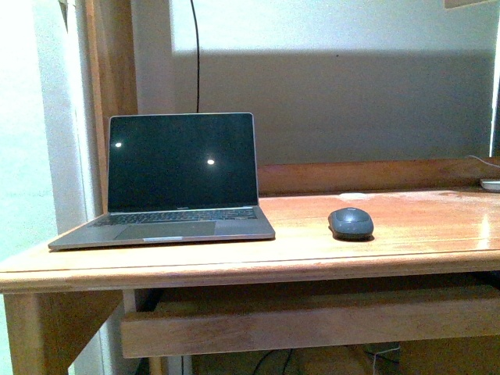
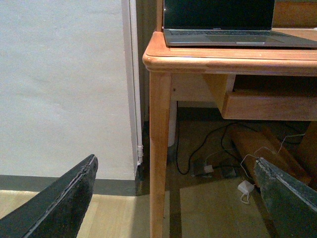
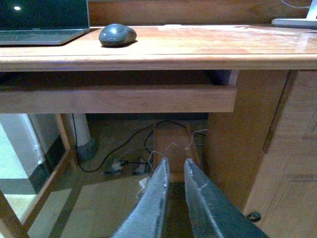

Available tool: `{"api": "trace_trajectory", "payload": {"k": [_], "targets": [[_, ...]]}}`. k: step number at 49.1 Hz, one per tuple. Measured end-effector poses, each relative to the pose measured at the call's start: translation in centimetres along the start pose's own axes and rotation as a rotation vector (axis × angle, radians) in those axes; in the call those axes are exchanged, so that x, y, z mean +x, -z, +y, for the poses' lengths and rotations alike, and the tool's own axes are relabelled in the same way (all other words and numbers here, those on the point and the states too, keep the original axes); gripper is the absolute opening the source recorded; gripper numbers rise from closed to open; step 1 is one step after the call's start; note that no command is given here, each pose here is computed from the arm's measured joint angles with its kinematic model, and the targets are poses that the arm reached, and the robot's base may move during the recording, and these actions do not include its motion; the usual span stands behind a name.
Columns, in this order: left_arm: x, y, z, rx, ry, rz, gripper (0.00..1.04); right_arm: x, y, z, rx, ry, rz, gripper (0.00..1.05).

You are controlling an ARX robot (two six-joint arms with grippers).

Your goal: Place mouse

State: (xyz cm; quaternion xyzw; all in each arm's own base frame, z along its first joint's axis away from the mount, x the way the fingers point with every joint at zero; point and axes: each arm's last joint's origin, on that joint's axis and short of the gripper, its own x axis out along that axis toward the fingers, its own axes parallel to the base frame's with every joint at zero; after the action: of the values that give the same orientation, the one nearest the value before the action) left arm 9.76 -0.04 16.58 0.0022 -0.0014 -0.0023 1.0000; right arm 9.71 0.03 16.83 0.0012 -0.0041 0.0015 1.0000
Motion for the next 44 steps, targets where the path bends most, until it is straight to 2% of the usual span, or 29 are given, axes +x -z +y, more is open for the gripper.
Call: {"api": "trace_trajectory", "payload": {"k": [6, 11, 18, 24, 44], "targets": [[0.0, 0.0, 0.0, 0.0, 0.0, 0.0, 0.97, 0.0, 0.0, 0.0, 0.0, 0.0, 0.0, 0.37], [0.0, 0.0, 0.0, 0.0, 0.0, 0.0, 0.97, 0.0, 0.0, 0.0, 0.0, 0.0, 0.0, 0.58], [0.0, 0.0, 0.0, 0.0, -0.001, 0.0, 0.97, 0.0, 0.0, 0.0, 0.0, 0.0, 0.0, 0.77], [0.0, 0.0, 0.0, 0.0, -0.001, 0.0, 0.97, 0.0, 0.0, 0.0, 0.0, 0.0, 0.0, 0.98], [0.0, 0.0, 0.0, 0.0, 0.0, 0.0, 0.97, 0.0, -0.01, 0.0, 0.0, 0.001, -0.001, 0.97]]}}
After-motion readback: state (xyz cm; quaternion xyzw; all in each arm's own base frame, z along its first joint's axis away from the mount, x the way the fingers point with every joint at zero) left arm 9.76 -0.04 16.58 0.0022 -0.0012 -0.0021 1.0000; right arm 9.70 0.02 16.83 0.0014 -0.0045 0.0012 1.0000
